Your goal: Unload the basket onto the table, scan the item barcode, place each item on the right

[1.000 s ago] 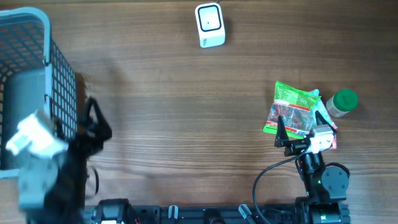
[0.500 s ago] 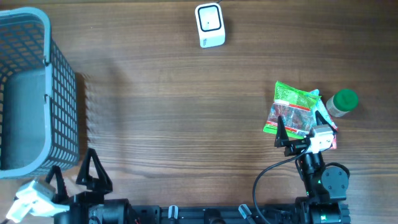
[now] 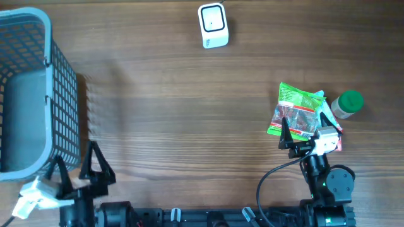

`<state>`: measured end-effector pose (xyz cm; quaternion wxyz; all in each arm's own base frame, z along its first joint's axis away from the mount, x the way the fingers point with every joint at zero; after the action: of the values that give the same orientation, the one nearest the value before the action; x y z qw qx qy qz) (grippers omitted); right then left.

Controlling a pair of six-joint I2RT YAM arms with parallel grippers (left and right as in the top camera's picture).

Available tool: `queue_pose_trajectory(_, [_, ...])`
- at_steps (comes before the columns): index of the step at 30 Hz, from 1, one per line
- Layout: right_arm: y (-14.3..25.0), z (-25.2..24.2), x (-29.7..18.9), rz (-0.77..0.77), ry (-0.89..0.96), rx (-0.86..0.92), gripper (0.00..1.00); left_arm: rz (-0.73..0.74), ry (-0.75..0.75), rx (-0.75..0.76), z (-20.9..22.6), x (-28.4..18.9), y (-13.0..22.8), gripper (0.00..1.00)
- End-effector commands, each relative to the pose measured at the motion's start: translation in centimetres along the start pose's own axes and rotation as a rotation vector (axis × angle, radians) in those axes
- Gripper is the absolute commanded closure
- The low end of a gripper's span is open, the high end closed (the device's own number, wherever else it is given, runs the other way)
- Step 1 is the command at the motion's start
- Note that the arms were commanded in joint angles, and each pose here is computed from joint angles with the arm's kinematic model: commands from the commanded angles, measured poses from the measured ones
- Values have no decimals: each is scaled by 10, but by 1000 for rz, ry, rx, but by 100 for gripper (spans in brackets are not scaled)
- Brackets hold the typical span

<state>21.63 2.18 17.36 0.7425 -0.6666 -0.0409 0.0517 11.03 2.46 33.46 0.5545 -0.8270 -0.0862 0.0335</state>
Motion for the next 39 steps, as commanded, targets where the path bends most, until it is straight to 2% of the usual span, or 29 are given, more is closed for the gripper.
queue_pose_trajectory(1, [-2, 1, -1, -13, -11, -19, 0, -130, 115, -24, -17, 14, -13, 0])
queue_pose_trajectory(8, [-2, 1, -1, -13, -11, -19, 0, -443, 320, -47, -38, 28, -33, 0])
queue_pose_trajectory(12, [-2, 1, -1, -13, -11, -19, 0, -532, 373, -74, -37, 31, -25, 0])
queue_pose_trajectory(22, [-2, 1, -1, -13, -11, -19, 0, -416, 340, -62, -20, 61, 33, 0])
queue_pose_trajectory(32, [-2, 1, -1, -13, -11, -19, 0, -340, 310, -56, -8, 74, 66, 0])
queue_pose_trajectory(39, [-2, 1, -1, -13, -11, -19, 0, -212, 278, -44, 0, 85, 98, 0])
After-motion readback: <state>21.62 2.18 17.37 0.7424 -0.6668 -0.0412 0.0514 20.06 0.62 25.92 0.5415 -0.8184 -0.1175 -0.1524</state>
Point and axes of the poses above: each gripper's point midway between its finger pads, its own x axis out along the fingers, its own z axis along the line the jaws close on, y = z × x, the point moved 3 cm from there along -x, back along the fingers, and after that the axes turned 8 degrees about x, right-handed, at the moved point
